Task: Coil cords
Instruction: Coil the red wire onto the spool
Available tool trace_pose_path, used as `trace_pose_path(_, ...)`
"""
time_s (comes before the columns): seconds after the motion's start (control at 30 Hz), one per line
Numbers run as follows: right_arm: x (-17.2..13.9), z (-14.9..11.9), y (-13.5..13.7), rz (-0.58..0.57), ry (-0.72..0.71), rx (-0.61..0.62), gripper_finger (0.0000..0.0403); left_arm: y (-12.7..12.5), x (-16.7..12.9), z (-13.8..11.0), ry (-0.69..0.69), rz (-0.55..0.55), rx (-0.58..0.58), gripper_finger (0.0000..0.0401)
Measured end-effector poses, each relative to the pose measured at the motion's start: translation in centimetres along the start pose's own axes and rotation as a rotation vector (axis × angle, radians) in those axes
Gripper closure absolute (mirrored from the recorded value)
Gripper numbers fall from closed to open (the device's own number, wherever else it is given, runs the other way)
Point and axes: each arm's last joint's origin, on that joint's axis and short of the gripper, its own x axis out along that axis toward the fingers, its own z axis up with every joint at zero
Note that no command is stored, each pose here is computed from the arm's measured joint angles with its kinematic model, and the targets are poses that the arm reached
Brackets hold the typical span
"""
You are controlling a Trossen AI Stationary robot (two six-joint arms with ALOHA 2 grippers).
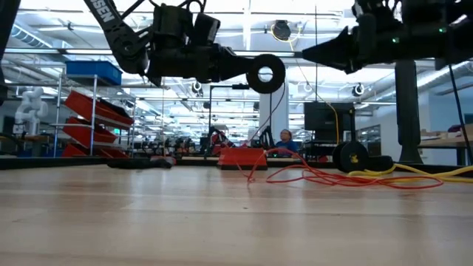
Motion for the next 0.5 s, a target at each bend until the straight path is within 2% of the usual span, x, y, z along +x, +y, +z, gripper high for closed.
trace_pose_path(0.17,1.2,1.3,-0.2,0.086,-0.025,0.035,0.0321,-0.1,0.0,0.1,-0.023,-0.04,0.004,0.0401)
trace_pose_path(0.27,2.0,1.5,-0.1,0.093,-0.007,0.047,0.0321,-0.2,0.0,0.2,-0.044,-0.08,0.005,0.0401)
trace_pose_path(0.5,4.4,1.5,0.8,0.176,0.033,0.065,0.0321,-0.3,0.0,0.2,-0.045,-0.083,0.007,0.0401)
